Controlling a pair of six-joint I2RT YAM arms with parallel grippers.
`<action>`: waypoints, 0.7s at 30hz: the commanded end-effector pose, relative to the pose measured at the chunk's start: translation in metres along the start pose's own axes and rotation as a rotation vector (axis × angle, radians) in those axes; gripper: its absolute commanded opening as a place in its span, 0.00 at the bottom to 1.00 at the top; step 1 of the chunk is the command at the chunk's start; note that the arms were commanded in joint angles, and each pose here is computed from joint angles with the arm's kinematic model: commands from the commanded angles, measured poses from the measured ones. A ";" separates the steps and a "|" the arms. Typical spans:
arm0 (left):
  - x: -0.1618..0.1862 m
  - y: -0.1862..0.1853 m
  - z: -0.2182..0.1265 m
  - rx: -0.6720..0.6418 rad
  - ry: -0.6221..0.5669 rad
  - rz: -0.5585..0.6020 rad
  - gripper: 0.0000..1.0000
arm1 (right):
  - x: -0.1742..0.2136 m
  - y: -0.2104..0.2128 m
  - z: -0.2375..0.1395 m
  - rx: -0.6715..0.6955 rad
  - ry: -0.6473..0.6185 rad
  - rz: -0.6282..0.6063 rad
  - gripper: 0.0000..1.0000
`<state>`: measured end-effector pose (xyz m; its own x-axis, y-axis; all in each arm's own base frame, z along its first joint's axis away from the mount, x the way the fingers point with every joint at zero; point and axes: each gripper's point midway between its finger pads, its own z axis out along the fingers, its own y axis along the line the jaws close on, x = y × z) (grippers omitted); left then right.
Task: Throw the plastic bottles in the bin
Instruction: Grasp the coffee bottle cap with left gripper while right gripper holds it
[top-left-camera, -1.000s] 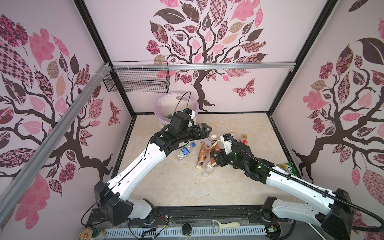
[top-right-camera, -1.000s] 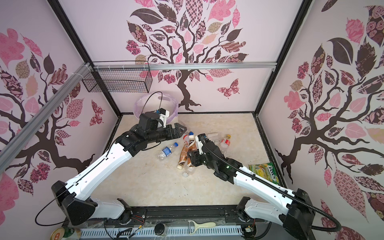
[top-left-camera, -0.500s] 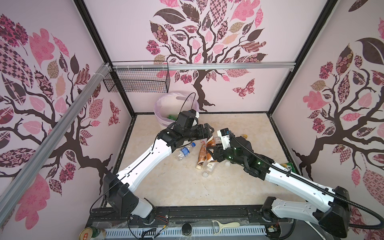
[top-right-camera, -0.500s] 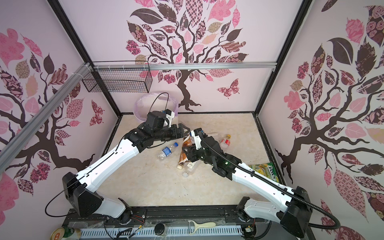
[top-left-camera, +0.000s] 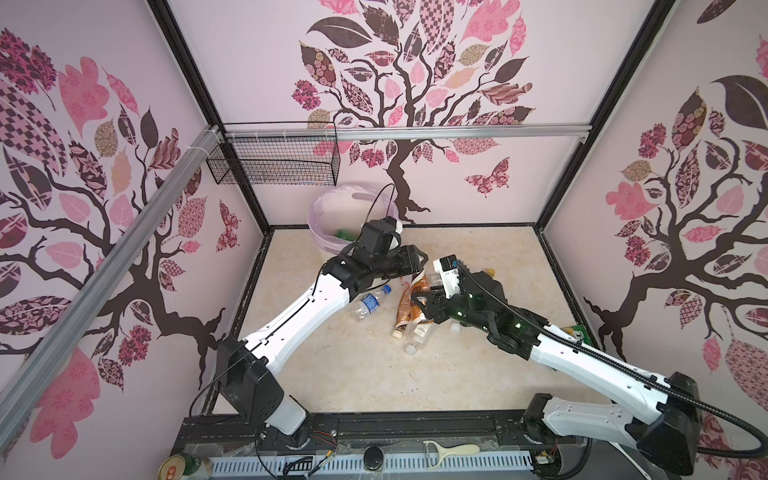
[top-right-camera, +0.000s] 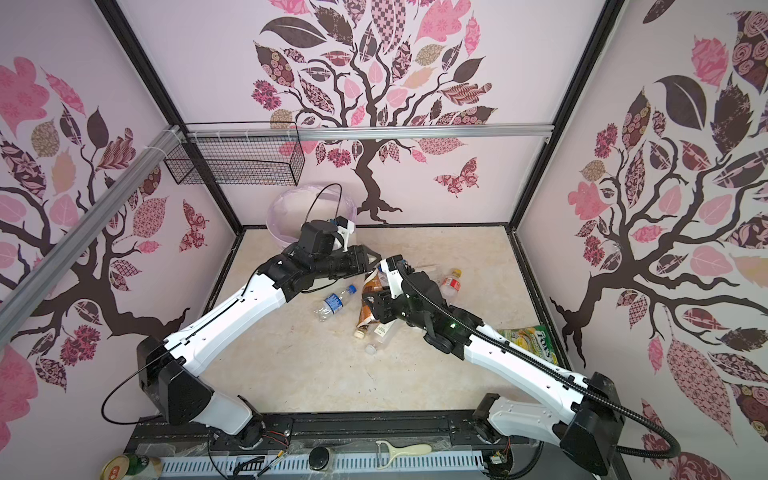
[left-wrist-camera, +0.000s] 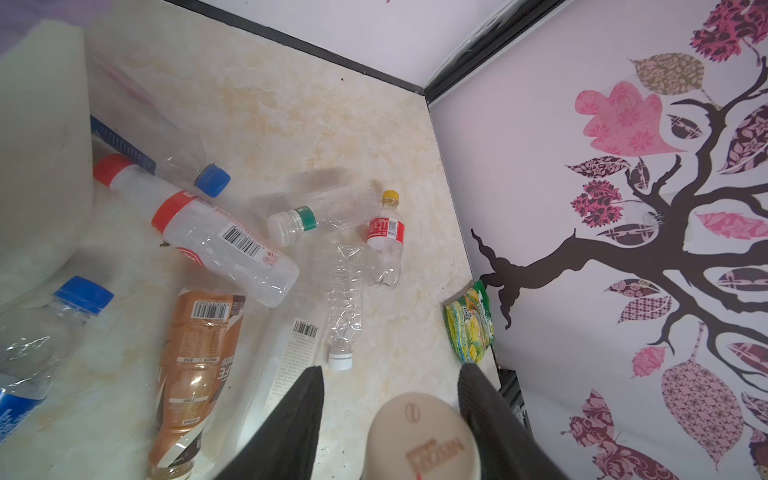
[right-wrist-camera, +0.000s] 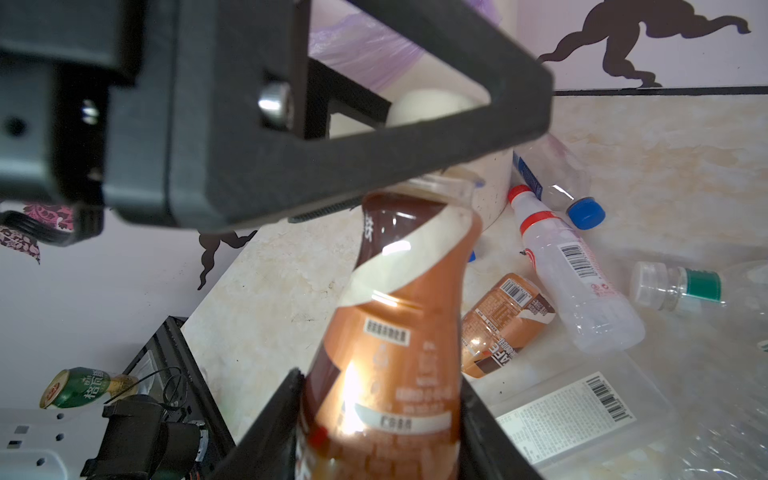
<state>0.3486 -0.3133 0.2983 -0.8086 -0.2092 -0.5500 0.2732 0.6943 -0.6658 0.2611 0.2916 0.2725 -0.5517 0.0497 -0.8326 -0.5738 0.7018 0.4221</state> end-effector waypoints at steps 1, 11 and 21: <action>-0.016 -0.014 -0.005 0.034 -0.045 0.013 0.47 | -0.014 0.008 0.000 -0.019 -0.037 -0.018 0.47; -0.016 -0.011 -0.006 0.016 -0.048 0.027 0.25 | -0.014 0.005 0.002 -0.004 -0.039 -0.019 0.58; -0.033 -0.009 -0.022 -0.060 -0.096 0.114 0.24 | -0.012 -0.001 -0.011 0.024 -0.049 -0.024 0.93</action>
<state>0.3535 -0.3054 0.3023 -0.7816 -0.1913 -0.5938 0.2840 0.7384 -0.6117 0.2643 0.2898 0.2721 -0.5379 0.0467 -0.8417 -0.5702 0.7153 0.4041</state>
